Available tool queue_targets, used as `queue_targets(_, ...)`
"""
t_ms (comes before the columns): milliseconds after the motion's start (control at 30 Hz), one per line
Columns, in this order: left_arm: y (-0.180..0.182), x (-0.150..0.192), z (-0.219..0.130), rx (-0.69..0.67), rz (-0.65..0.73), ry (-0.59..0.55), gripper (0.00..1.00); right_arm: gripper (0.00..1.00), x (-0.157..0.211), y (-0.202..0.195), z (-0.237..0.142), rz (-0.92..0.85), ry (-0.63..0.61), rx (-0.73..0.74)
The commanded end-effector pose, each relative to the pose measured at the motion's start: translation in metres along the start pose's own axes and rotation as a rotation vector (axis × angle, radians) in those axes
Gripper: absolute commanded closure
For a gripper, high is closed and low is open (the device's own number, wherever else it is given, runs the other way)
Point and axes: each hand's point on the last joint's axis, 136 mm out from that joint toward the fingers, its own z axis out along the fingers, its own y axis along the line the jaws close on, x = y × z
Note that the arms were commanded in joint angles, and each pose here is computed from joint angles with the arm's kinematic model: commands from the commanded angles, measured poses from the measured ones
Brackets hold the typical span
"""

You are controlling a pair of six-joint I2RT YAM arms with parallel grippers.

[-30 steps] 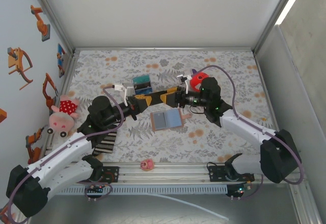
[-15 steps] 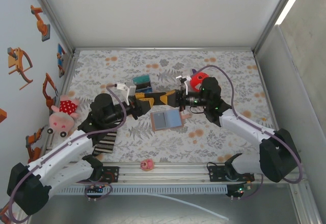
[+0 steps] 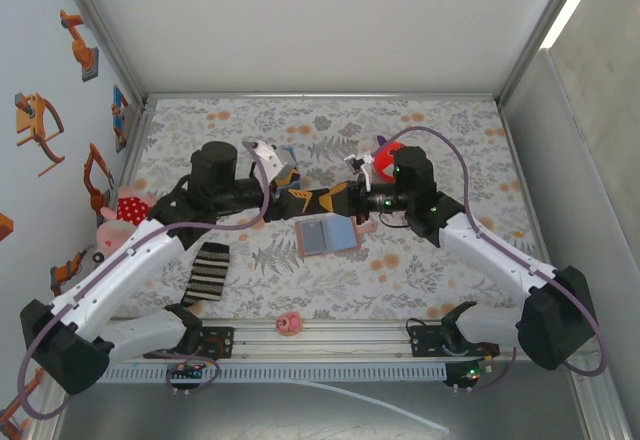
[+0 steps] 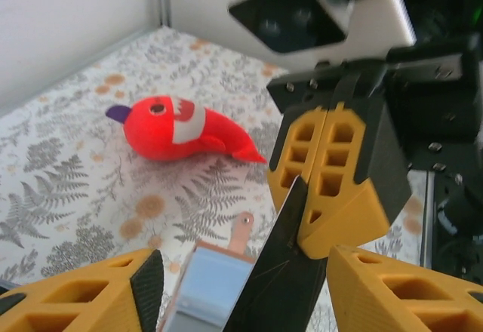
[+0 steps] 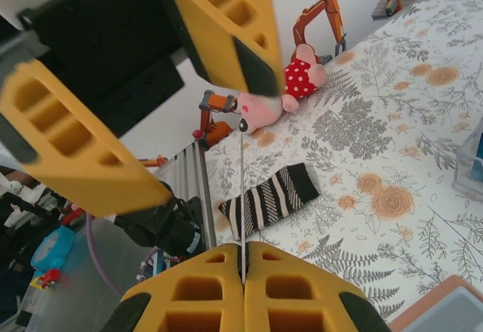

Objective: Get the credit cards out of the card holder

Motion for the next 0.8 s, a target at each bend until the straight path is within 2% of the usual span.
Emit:
queue_targets(0,-0.011,0.009,0.003,0.094,0.088,0.083,0.43,1.0,-0.005,0.009,0.001,-0.038,0.012,-0.024)
queue_targets(133,-0.01,0.015,0.012,0.16,0.1,0.135,0.49,1.0,-0.005,0.01,0.002,-0.04,0.019,-0.026)
queue_targets(300,-0.007,0.021,0.017,0.227,0.074,0.174,0.78,1.0,-0.002,0.007,0.002,-0.042,0.031,-0.015)
queue_targets(333,-0.007,0.023,0.017,0.239,0.072,0.182,0.81,1.0,-0.001,0.007,0.003,-0.039,0.034,-0.013)
queue_targets(500,-0.007,0.03,0.019,0.279,0.066,0.206,0.87,1.0,-0.002,0.005,0.004,-0.039,0.034,-0.009)
queue_targets(667,-0.007,0.033,0.02,0.312,0.058,0.22,0.88,1.0,-0.004,0.006,0.005,-0.051,0.036,-0.024)
queue_targets(733,-0.008,0.034,0.019,0.337,0.048,0.23,0.64,1.0,-0.004,0.009,0.005,-0.06,0.04,-0.04)
queue_targets(767,-0.009,0.035,0.018,0.346,0.044,0.238,0.62,1.0,-0.004,0.009,0.005,-0.062,0.043,-0.041)
